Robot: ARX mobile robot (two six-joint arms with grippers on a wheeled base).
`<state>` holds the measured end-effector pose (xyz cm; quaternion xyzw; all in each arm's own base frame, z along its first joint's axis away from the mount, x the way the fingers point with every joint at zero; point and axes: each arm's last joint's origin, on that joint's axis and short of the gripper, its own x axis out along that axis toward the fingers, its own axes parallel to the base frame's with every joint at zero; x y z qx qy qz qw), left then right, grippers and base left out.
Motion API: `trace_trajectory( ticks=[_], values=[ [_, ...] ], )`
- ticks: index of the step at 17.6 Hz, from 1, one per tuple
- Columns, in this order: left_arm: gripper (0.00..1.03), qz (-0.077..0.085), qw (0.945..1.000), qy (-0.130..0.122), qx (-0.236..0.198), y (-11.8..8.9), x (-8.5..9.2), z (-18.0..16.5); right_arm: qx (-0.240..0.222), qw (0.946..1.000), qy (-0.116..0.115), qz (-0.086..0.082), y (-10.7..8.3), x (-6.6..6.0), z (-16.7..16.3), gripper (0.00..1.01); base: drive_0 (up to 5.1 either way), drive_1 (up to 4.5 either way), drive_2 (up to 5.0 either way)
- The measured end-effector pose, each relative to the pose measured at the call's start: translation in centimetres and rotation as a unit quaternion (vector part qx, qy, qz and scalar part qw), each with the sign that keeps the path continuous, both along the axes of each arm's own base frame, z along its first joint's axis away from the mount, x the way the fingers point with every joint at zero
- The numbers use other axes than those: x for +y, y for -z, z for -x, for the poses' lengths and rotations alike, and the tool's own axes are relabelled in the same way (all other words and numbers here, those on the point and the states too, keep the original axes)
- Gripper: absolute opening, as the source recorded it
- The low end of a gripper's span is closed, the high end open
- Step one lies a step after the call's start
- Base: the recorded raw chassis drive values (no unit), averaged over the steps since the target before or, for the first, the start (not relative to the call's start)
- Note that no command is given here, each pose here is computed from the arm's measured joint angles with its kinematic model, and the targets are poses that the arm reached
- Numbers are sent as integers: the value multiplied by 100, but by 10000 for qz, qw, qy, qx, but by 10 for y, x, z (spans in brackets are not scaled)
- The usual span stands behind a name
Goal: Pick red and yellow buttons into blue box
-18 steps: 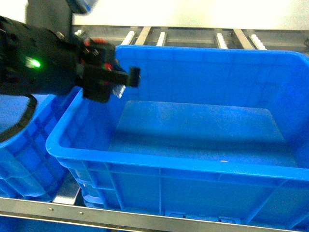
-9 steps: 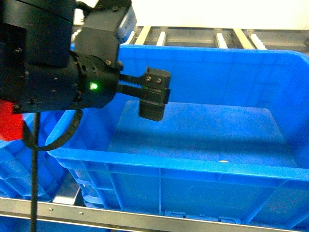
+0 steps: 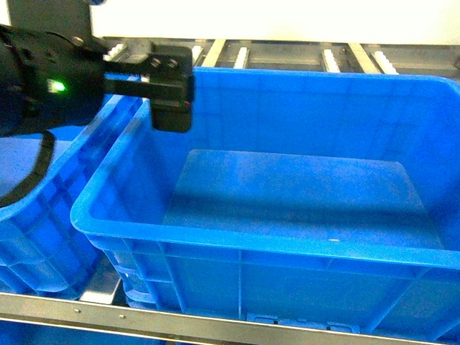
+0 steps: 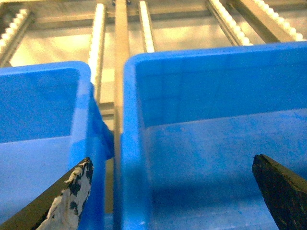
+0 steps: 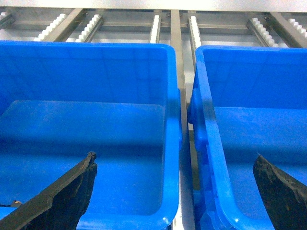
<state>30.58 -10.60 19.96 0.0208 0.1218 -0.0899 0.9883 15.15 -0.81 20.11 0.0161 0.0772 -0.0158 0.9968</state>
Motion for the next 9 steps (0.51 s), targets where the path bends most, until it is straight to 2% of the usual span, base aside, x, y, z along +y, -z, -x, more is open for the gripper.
trace_trajectory(
  ticks=[2, 5, 7, 9],
  values=[
    [98, 50, 9999, -102, -24, -3, 8, 7, 0, 10000, 0, 0, 0, 0, 0, 98, 0, 0, 0],
    [98, 133, 9970, -723, -232, -2, 40, 47, 2, 10000, 0, 0, 0, 0, 0, 98, 0, 0, 0],
    [98, 222, 9940, -1001, -381, -7, 57, 85, 2, 10000, 0, 0, 0, 0, 0, 98, 0, 0, 0],
    [98, 267, 9940, -975, -417, -9, 61, 112, 0, 10000, 0, 0, 0, 0, 0, 98, 0, 0, 0]
  ],
)
